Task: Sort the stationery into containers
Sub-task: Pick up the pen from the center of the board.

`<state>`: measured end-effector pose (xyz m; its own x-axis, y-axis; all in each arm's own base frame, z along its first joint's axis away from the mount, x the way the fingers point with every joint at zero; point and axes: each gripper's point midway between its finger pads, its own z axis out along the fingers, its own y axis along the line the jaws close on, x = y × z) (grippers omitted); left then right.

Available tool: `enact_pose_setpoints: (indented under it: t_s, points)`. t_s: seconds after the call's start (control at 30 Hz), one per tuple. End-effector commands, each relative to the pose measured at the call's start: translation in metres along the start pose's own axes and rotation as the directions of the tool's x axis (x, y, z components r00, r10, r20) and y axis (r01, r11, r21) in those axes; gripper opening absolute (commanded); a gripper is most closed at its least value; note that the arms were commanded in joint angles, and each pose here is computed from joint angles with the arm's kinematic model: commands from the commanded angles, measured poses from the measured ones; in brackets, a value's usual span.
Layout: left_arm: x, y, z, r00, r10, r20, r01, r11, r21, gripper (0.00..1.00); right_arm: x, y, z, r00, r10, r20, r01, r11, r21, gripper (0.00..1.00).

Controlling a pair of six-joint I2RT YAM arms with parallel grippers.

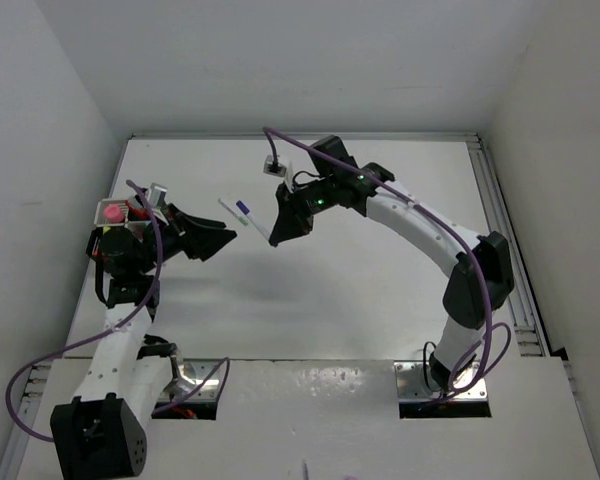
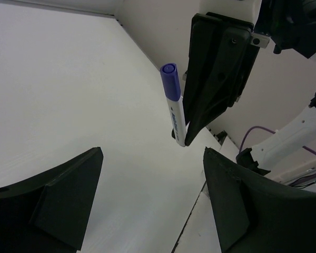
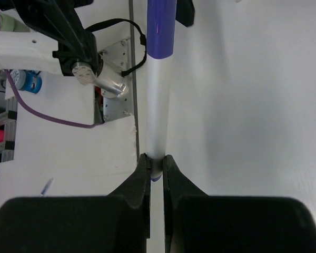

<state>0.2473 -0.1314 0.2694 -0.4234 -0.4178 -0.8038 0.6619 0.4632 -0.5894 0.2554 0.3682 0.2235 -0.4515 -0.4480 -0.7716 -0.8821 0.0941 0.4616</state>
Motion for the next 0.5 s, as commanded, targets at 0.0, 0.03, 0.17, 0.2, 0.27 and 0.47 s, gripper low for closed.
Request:
enact_pose_setpoints:
  t_s: [0.0, 0.03, 0.17, 0.2, 0.27, 0.47]
  points:
    - [-0.024, -0.016, 0.012, 0.997, 0.047, 0.066, -0.050, 0.998, 0.031, 0.83, -0.015, 0.021, 0.007, 0.999, -0.031, 0.034, 0.033, 0.997, -0.063, 0.00]
    - [-0.026, -0.015, 0.013, 0.996, 0.051, 0.075, -0.053, 0.998, 0.031, 0.83, -0.015, 0.025, 0.009, 0.999, -0.038, 0.032, 0.041, 0.997, -0.072, 0.00]
    - [-0.033, -0.014, 0.020, 0.994, 0.023, 0.105, -0.027, 0.999, 0.034, 0.83, -0.014, 0.031, 0.012, 0.998, -0.051, 0.023, 0.053, 0.995, -0.085, 0.00]
    - [-0.037, -0.016, 0.021, 0.993, 0.030, 0.113, -0.035, 0.999, 0.042, 0.83, -0.012, 0.033, 0.014, 0.999, -0.050, 0.016, 0.052, 0.995, -0.091, 0.00]
    - [-0.038, -0.017, 0.025, 0.993, 0.024, 0.117, -0.029, 0.998, 0.047, 0.83, -0.012, 0.034, 0.015, 0.998, -0.054, 0.013, 0.055, 0.994, -0.091, 0.00]
    - [-0.039, -0.029, 0.026, 0.990, -0.001, 0.141, -0.014, 0.994, 0.109, 0.67, -0.012, 0.037, 0.025, 0.999, -0.054, 0.008, 0.054, 0.992, -0.110, 0.00]
